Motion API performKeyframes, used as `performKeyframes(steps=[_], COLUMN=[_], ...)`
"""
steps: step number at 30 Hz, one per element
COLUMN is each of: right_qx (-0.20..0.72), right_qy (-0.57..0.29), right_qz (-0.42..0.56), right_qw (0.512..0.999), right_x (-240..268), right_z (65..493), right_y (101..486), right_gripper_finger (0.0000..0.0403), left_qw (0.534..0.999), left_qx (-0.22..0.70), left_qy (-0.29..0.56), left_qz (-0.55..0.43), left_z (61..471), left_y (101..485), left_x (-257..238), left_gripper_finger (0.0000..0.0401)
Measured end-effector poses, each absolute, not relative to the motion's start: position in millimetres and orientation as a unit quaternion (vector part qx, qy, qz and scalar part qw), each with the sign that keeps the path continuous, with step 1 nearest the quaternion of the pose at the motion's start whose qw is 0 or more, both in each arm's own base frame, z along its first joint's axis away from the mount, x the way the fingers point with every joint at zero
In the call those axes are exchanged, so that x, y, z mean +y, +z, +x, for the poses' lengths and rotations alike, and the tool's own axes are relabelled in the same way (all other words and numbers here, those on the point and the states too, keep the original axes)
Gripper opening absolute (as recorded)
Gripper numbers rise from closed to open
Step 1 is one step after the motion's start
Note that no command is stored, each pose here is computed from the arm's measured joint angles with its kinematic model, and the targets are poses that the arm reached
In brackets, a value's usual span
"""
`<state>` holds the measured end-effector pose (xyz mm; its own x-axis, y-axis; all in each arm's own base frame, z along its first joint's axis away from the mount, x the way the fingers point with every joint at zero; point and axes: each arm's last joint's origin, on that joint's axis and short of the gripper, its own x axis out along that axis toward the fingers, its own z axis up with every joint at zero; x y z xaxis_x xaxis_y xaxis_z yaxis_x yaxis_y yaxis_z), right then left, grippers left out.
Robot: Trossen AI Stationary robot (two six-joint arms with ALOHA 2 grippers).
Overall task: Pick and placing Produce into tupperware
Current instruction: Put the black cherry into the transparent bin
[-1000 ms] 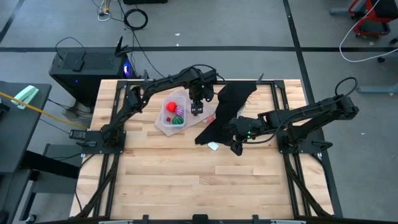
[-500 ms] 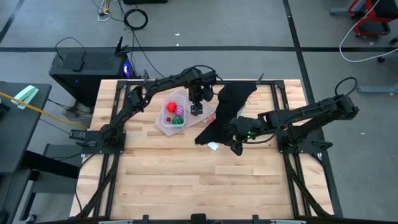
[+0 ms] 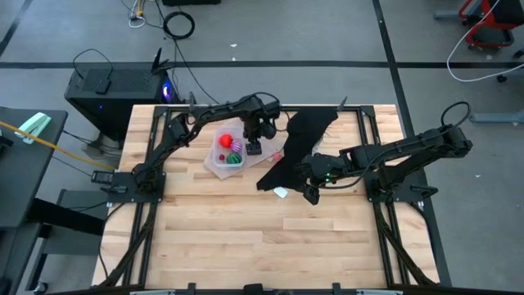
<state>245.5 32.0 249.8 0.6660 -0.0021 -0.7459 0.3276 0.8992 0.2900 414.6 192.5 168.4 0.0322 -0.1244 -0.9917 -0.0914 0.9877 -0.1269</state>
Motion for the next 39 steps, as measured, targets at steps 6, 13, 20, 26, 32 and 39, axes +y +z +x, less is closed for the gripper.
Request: performKeyframes(steps=[6,13,20,26,32,39], right_qx=[0.398,0.397,0.397,0.397,0.397,0.397], right_qy=[-0.093,-0.096,-0.097,-0.097,-0.097,-0.097], right_qz=[0.204,0.211,0.213,0.212,0.212,0.212], right_qw=[0.89,0.888,0.888,0.888,0.888,0.888], right_x=[32.0,32.0,32.0,32.0,32.0,32.0], right_z=[245.5,245.5,245.5,245.5,245.5,245.5], right_y=[249.8,249.8,249.8,249.8,249.8,249.8], right_gripper_finger=[0.0258,0.0258,0.0258,0.0258,0.0258,0.0258], left_qw=[0.731,0.735,0.726,0.726,0.731,0.733], left_qx=[0.681,0.678,0.687,0.687,0.681,0.68], left_qy=[-0.011,0.002,0.004,0.0,-0.01,-0.009], left_qz=[-0.041,-0.011,-0.024,-0.031,-0.04,-0.039], left_z=[427.8,434.5,428.2,426.7,427.7,428.0], left_y=[161.9,162.0,162.0,162.2,162.3,162.4], left_x=[175.6,167.3,175.1,176.7,175.7,176.2], left_gripper_finger=[0.0228,0.0216,0.0212,0.0213,0.0203,0.0199])
